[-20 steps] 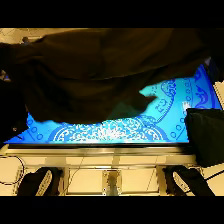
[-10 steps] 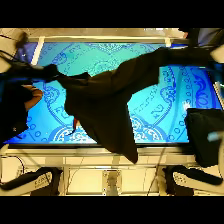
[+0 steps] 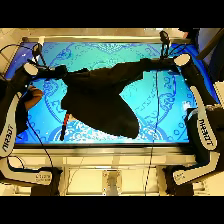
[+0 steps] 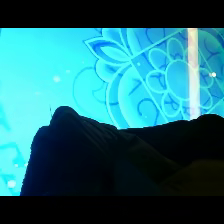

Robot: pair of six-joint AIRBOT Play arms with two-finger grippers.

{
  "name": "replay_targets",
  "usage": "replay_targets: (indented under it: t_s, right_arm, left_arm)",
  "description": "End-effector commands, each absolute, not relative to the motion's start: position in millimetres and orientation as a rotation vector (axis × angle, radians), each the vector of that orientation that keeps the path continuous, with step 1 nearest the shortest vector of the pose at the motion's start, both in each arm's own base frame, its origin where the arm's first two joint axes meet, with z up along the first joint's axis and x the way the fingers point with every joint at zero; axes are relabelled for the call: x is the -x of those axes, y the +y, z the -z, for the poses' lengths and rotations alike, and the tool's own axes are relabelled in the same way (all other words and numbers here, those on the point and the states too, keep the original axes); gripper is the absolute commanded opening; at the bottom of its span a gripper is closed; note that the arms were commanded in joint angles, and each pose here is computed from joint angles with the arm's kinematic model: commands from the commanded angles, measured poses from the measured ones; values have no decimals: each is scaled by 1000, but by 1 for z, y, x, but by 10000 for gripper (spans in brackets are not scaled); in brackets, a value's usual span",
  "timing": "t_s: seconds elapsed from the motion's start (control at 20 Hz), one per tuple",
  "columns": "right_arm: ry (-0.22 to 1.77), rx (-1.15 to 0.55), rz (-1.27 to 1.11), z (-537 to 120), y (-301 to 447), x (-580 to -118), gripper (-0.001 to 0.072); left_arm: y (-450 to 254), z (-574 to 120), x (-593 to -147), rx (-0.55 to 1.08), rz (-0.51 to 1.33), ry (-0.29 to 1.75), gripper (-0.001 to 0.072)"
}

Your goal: Fold the clothes and pants, and hang the long-sleeved shirts on hangers.

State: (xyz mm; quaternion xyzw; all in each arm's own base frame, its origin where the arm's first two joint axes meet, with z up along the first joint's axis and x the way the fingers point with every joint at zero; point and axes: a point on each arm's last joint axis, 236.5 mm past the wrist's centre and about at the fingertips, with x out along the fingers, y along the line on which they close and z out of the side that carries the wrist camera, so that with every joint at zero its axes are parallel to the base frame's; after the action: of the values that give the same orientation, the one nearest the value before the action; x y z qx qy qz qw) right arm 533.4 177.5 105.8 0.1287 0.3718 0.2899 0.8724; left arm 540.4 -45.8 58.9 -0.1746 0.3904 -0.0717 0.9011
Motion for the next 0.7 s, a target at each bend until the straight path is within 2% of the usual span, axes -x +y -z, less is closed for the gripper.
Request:
replay_targets:
  t_s: [0.0,0.15,0.4,0.5,0.65]
  right_arm:
    - [995,-57,-719,-85,188,-469,5]
    - [1179,49,-846,-70,211,-396,5]
    - [1404,64,-906,-10,235,-293,6]
    - [1471,58,-897,21,237,-267,6]
    - [1464,20,-817,58,240,-263,6]
  left_arm:
    - [-21,-55,-517,275,118,893,36]
    - [-2,-39,-471,214,128,1083,36]
    - [1,-20,-409,111,218,1341,36]
    - [17,-16,-402,48,175,1375,36]
    - [23,4,-386,31,159,1435,36]
